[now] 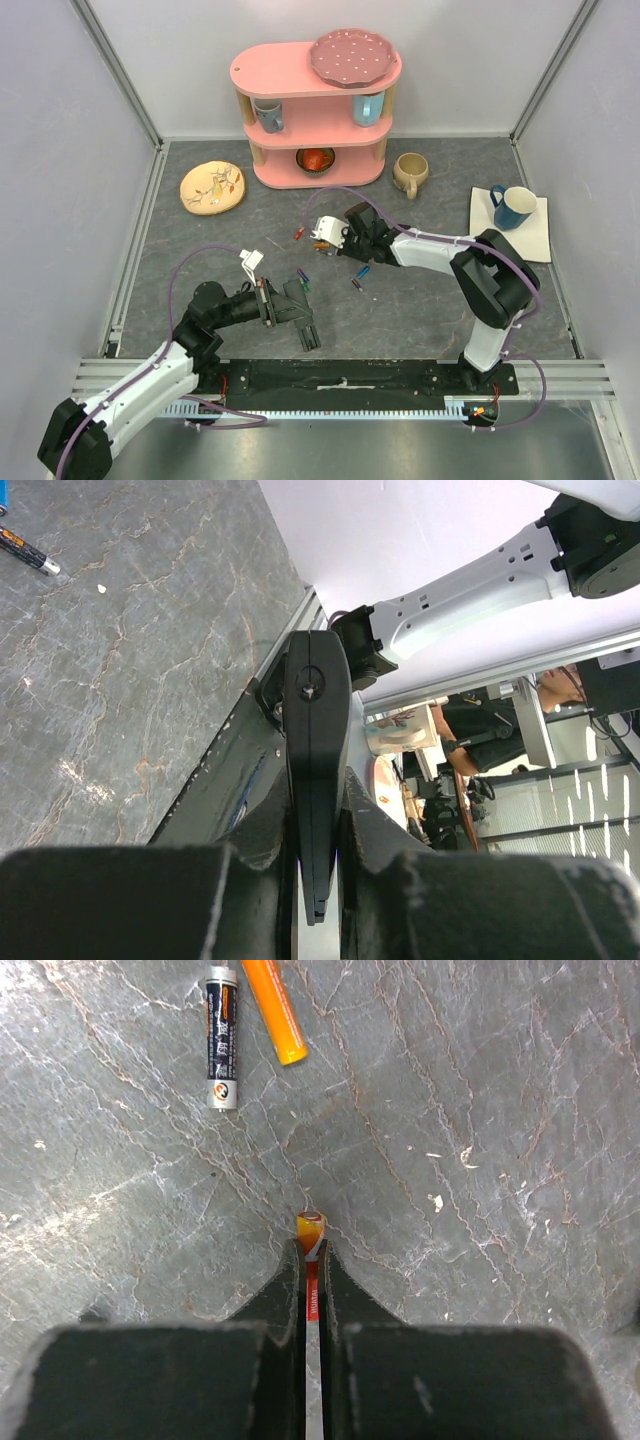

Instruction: Load the batteries into the remote control

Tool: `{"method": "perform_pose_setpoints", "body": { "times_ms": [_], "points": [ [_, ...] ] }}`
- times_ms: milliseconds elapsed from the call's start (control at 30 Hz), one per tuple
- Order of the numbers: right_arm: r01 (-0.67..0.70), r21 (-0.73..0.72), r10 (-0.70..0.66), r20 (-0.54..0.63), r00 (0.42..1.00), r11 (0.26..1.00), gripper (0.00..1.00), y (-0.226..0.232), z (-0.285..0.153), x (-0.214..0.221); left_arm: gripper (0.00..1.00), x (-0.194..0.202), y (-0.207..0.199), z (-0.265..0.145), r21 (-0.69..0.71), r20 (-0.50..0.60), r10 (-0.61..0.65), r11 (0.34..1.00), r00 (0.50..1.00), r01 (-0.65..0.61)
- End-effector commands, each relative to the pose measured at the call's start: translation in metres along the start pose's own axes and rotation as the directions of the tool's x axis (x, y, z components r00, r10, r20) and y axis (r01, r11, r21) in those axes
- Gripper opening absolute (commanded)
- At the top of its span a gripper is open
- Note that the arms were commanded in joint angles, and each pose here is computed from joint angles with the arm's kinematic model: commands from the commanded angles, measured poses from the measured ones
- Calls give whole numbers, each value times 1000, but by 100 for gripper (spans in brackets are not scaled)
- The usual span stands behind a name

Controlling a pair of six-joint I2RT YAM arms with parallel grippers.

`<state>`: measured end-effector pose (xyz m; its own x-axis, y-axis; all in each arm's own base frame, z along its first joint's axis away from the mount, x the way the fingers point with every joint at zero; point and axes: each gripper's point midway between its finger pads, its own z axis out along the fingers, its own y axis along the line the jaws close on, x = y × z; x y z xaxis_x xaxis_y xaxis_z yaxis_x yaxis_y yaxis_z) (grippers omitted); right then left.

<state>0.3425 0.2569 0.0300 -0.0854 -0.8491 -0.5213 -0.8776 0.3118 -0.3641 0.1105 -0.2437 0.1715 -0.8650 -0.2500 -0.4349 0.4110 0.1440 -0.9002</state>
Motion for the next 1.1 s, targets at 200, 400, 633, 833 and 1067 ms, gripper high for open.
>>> {"method": "perform_pose_setpoints", "body": {
  "times_ms": [200, 400, 633, 833, 1067],
  "points": [
    [-31, -14, 30, -25, 999, 999, 16, -2, 9, 0, 2, -2, -1, -2, 5, 16, 48, 999, 999, -48],
    [-51, -11, 50, -38, 998, 999, 28, -3, 7, 1, 2, -2, 0, -2, 0, 15, 49, 999, 999, -49],
    [-83, 16, 83, -1, 997, 996, 41, -12, -5, -13, 2, -2, 0, -1, -3, 8, 52, 999, 999, -52],
    [-208, 147, 185, 157, 970, 967, 43, -47, -51, -55, 2, -3, -1, 0, -4, 10, 55, 998, 998, -55],
    [-832, 207, 710, 440, 550, 515, 35, -88, -102, -69, 2, -7, 4, 2, -22, 35, 39, 999, 999, -38]
  ]
}}
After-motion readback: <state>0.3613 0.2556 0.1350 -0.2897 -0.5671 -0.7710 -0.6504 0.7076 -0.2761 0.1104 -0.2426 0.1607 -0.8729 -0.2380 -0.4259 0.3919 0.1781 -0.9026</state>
